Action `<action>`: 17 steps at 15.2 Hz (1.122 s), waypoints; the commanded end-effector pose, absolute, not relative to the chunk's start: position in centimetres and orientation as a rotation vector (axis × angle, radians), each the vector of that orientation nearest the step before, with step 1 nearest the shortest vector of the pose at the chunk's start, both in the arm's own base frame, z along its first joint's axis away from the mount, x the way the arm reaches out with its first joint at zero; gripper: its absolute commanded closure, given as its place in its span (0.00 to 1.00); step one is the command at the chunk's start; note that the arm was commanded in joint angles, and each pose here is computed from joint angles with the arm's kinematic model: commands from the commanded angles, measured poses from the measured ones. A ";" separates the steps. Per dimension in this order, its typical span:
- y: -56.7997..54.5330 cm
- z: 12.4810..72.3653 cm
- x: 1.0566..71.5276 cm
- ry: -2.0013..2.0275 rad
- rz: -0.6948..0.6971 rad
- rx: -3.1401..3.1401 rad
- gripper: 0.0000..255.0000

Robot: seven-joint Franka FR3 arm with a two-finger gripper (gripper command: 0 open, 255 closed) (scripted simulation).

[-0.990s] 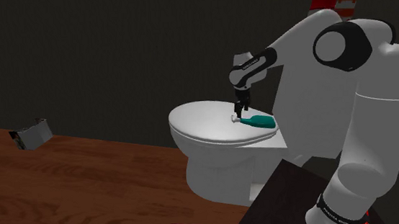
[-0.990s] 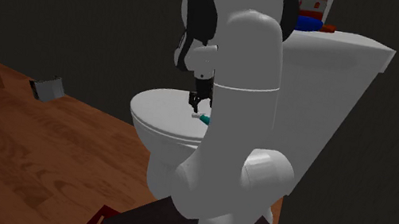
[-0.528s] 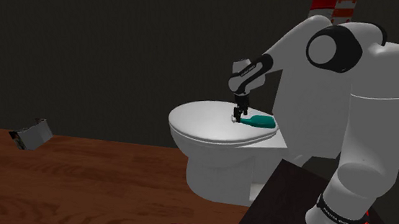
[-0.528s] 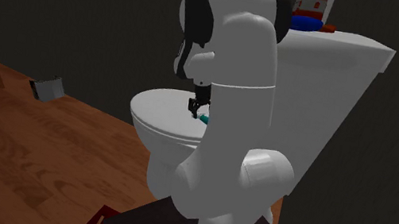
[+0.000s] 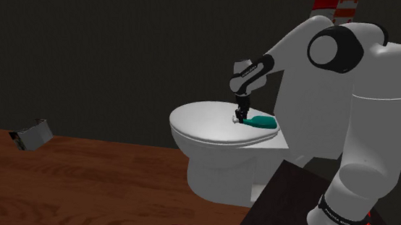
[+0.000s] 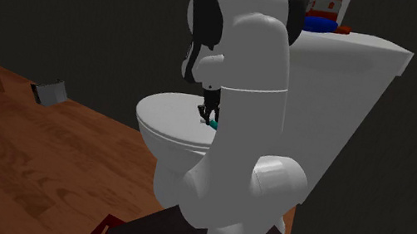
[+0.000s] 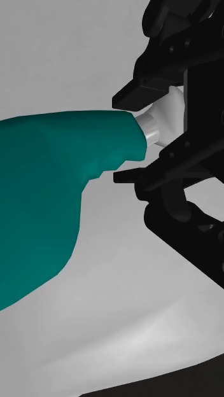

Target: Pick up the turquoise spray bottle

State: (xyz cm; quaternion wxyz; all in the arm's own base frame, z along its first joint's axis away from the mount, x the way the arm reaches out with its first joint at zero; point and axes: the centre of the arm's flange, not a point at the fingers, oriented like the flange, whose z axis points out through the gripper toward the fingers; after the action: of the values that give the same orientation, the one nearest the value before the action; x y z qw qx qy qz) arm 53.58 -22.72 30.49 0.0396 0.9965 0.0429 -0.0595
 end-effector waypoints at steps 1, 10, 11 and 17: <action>-22.7 30.5 53.6 0.131 -0.183 3.054 1.00; -22.7 34.7 53.6 0.131 -0.183 3.054 1.00; -22.7 35.2 53.6 0.131 -0.183 3.054 1.00; -22.7 38.4 53.6 0.131 -0.183 3.054 1.00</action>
State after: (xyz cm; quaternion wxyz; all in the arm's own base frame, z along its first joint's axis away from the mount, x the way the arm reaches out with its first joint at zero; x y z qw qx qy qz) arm 53.71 -22.74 37.81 0.0394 0.9965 0.0428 -0.0597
